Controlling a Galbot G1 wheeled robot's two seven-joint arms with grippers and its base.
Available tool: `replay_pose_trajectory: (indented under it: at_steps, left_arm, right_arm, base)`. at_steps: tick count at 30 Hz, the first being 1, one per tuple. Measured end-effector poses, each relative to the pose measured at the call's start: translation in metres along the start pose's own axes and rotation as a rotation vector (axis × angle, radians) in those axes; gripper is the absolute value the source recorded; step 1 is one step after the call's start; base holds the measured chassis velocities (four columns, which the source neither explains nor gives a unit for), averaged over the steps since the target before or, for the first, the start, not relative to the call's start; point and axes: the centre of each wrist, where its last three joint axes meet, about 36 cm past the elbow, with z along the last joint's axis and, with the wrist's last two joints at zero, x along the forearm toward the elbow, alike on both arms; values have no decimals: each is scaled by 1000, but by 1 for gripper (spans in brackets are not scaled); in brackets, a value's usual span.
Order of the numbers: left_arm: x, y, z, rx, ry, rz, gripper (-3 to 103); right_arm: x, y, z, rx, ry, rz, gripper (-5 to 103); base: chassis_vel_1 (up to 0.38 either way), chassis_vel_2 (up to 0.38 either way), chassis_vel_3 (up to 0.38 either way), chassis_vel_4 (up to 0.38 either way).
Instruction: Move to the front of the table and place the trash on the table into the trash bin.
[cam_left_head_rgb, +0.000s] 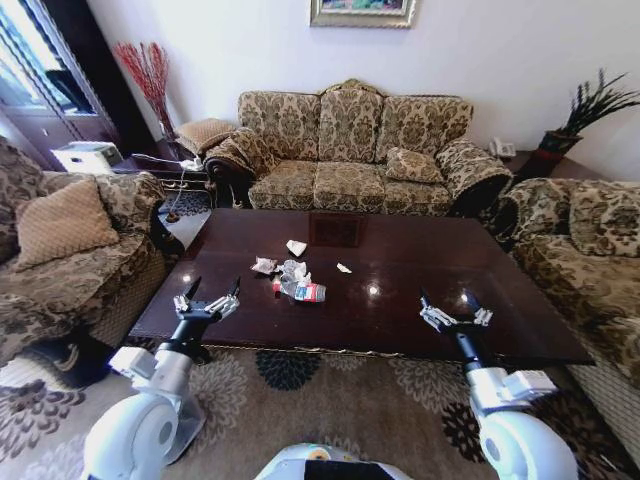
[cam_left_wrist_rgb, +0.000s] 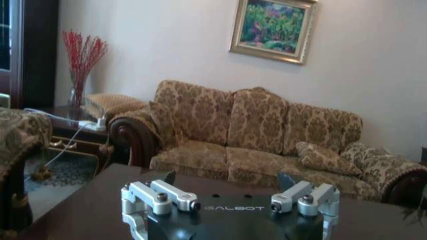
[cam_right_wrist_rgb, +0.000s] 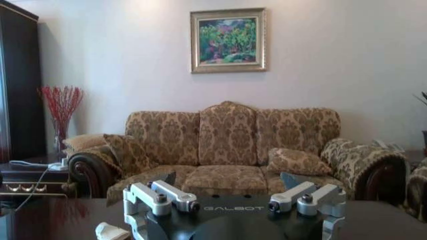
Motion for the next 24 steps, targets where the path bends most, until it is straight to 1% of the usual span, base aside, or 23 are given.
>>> replay_pose_trajectory:
  at_steps: [5,12,17,24]
  left_arm:
    - [1,5,4,3,22,-36,100]
    - [-2,9,10,12,32,-53,100]
    - [-5,12,15,11,42,-57,100]
    - [-8,19,18,-1,54,-63,100]
  right_arm:
    - [-8,5,0,-16,-21,-11,100]
    - [-13,7,5,-26,-16,-17,100]
    - [-15,10,10,-41,-11,-16,100]
    - [-20,12,13,-62,-22,-14,100]
  base:
    - [0,0,0,0]
    - [65,65,-64,-66]
    - [174,179,-179,-191]
    - [246,256,-272,-236]
